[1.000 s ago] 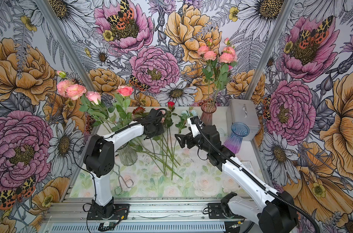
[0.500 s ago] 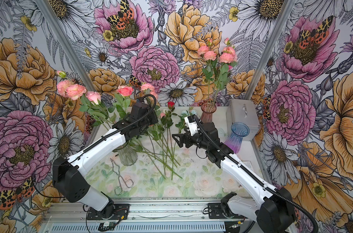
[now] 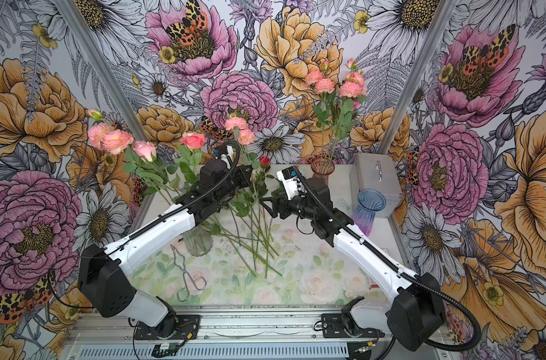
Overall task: Place the pink flowers into the vase
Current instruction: Pick up the flower at the center of the board.
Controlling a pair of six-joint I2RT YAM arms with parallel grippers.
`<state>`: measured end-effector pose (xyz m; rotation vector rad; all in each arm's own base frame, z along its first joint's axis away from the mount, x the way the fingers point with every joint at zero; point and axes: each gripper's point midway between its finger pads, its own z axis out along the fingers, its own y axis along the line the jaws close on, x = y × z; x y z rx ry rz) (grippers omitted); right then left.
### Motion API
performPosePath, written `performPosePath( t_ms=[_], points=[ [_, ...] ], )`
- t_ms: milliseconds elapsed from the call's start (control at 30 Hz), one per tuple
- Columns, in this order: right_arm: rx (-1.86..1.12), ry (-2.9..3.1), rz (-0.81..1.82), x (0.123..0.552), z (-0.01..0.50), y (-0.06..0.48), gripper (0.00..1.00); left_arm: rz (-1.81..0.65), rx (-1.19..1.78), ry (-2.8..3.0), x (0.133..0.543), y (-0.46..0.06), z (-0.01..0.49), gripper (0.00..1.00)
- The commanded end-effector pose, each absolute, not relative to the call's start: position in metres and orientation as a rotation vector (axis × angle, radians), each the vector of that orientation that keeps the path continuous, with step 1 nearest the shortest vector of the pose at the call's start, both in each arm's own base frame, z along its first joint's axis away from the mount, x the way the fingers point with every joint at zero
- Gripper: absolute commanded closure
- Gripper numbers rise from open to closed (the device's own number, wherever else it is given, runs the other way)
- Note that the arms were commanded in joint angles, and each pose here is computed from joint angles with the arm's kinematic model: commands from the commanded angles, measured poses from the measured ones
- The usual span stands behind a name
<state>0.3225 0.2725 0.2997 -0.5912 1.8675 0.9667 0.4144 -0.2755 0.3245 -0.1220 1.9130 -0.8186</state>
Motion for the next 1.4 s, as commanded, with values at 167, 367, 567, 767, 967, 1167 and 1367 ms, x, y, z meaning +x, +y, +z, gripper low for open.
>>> performPosePath(
  t_ms=[167, 367, 567, 767, 967, 1167, 1367],
  points=[
    [-0.614, 1.789, 0.943, 0.344, 0.328, 0.284, 0.31, -1.01, -0.029, 1.812, 0.387, -0.295, 0.362, 1.0],
    [-0.59, 1.793, 0.923, 0.36, 0.331, 0.28, 0.4, -1.035, -0.025, 1.803, 0.38, -0.296, 0.365, 1.0],
    [-0.6, 1.792, 0.942, 0.365, 0.334, 0.285, 0.44, -1.051, -0.014, 1.803, 0.376, -0.302, 0.364, 1.0],
    [-0.602, 1.795, 0.962, 0.368, 0.335, 0.289, 0.52, -1.059, -0.013, 1.802, 0.375, -0.305, 0.363, 1.0],
    [-0.6, 1.802, 0.962, 0.373, 0.332, 0.292, 0.63, -1.066, -0.008, 1.802, 0.374, -0.308, 0.363, 1.0],
    [-0.597, 1.796, 0.962, 0.375, 0.336, 0.292, 0.82, -1.068, -0.005, 1.811, 0.374, -0.31, 0.359, 1.0],
    [-0.583, 1.801, 0.937, 0.375, 0.334, 0.286, 0.99, -1.062, 0.001, 1.808, 0.374, -0.31, 0.36, 0.97]
  ],
)
